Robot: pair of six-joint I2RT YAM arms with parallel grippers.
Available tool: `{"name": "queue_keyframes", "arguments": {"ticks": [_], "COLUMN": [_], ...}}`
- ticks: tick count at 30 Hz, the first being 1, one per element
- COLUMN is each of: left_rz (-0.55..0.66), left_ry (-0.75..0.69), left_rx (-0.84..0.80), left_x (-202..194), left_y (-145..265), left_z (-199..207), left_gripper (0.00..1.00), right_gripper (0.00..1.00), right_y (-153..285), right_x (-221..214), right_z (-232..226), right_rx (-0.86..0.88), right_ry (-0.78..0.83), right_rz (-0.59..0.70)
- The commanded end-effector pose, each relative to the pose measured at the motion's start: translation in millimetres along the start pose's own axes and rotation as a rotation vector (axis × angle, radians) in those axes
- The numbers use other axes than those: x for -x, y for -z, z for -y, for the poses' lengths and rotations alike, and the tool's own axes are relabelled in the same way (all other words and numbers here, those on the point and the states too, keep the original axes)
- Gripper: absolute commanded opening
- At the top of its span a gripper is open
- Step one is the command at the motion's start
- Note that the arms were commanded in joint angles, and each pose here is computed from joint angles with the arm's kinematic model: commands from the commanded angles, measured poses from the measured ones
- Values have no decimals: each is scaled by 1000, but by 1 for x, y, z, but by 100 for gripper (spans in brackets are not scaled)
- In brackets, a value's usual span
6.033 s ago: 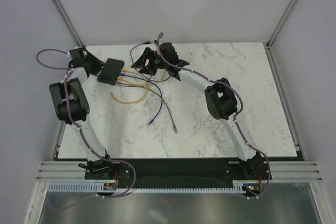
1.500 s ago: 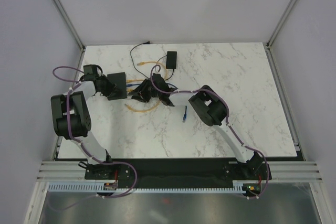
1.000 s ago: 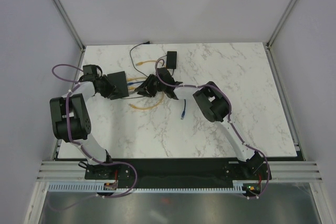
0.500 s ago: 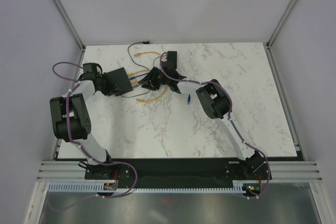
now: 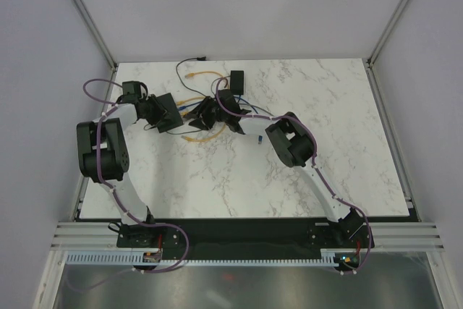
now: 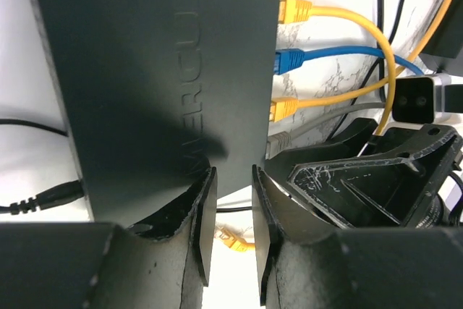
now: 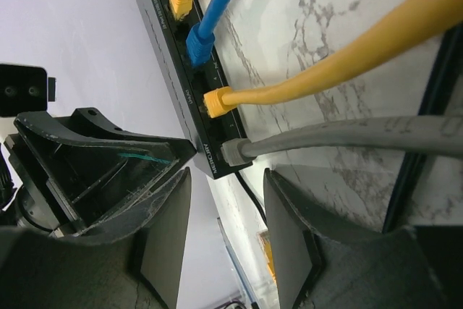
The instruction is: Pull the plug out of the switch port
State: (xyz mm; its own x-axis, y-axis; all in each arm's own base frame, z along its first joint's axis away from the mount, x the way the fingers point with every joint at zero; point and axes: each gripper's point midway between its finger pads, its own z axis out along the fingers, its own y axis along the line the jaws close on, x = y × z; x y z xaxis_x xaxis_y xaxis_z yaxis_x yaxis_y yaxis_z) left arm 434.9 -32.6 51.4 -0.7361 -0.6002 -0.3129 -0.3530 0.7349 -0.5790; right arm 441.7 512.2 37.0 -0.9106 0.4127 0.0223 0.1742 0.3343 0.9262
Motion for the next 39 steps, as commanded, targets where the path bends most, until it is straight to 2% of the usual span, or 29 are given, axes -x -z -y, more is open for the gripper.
{"name": "queue_keyframes", "arguments": {"ticks": [1, 9, 20, 28, 29, 30, 35, 39], "left_rz": [26, 22, 10, 0, -93, -33, -37, -39], "left_ry": [-20, -18, -12, -7, 85, 78, 77, 79], "left_rx": [-41, -38, -30, -24, 71, 173, 177, 184], "left_x": [13, 11, 5, -1, -26, -17, -20, -23], "left_y": [0, -1, -2, -1, 4, 2, 3, 3], "left_z": [16, 14, 10, 7, -11, -30, -32, -35], "left_gripper": [33, 33, 33, 33, 31, 31, 31, 31], "right_gripper": [53, 49, 49, 41, 41, 41, 44, 41], "right_y": [-7, -16, -21, -23, -23, -22, -20, -19], "right_x": [1, -4, -5, -8, -8, -9, -6, -7], "right_z": [6, 18, 43, 58, 60, 64, 80, 94], "right_rx": [-10, -45, -114, -163, -171, -189, -261, -314], "right_ry": [-58, -65, -75, -43, -39, -38, -5, -14], "right_rz": [26, 39, 60, 63, 65, 64, 81, 79]}}
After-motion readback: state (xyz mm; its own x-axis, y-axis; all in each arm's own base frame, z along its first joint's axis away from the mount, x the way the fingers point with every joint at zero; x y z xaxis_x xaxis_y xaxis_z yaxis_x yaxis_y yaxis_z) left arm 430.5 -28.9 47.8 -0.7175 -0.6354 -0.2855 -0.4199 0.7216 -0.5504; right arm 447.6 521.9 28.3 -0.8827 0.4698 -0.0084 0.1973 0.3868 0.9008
